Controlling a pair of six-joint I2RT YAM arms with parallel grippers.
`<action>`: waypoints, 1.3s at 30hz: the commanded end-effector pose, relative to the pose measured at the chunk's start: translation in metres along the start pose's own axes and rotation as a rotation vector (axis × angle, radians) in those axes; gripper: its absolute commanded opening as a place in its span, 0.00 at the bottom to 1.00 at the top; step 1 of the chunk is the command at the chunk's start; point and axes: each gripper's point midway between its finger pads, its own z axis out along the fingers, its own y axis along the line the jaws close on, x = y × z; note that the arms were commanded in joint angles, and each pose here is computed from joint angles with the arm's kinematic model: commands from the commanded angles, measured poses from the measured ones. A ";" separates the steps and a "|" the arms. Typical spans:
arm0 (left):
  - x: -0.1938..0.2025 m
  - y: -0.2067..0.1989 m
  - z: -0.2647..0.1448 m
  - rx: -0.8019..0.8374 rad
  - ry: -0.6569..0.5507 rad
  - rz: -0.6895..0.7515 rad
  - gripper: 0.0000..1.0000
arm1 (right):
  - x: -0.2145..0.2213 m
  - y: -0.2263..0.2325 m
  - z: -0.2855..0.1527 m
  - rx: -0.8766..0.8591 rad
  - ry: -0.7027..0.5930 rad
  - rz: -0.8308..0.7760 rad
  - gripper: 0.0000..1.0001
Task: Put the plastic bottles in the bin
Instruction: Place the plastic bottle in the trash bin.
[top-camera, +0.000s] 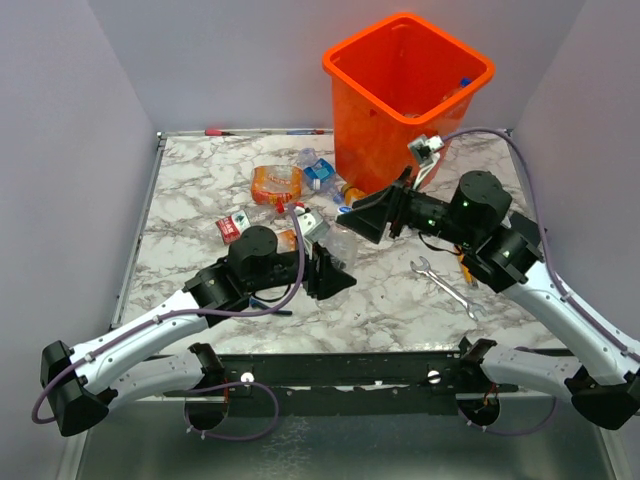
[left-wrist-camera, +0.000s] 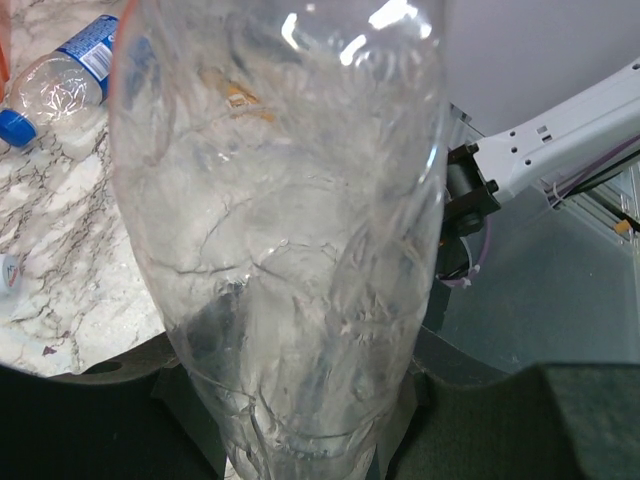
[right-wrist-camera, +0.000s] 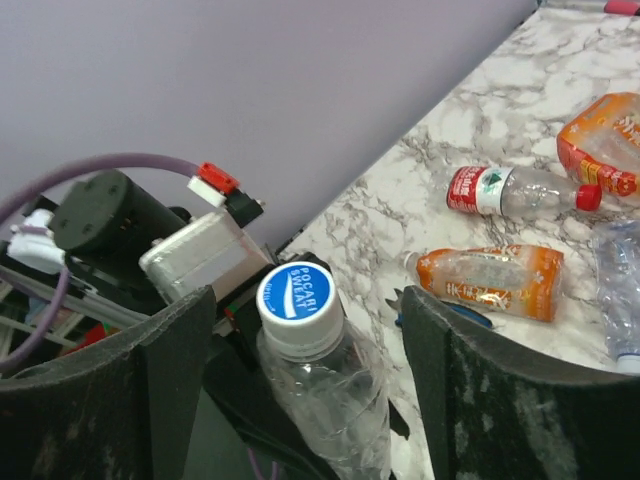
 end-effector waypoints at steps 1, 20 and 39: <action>-0.016 -0.012 -0.005 0.029 -0.024 0.024 0.03 | 0.010 0.011 0.013 -0.039 0.050 -0.007 0.74; -0.064 0.022 -0.053 -0.269 -0.293 -0.021 0.99 | -0.129 0.003 -0.058 0.392 -0.343 -0.261 0.00; -0.053 0.053 -0.137 -0.490 -0.548 -0.224 0.99 | -0.326 -0.170 -0.045 1.088 -0.800 -0.484 0.00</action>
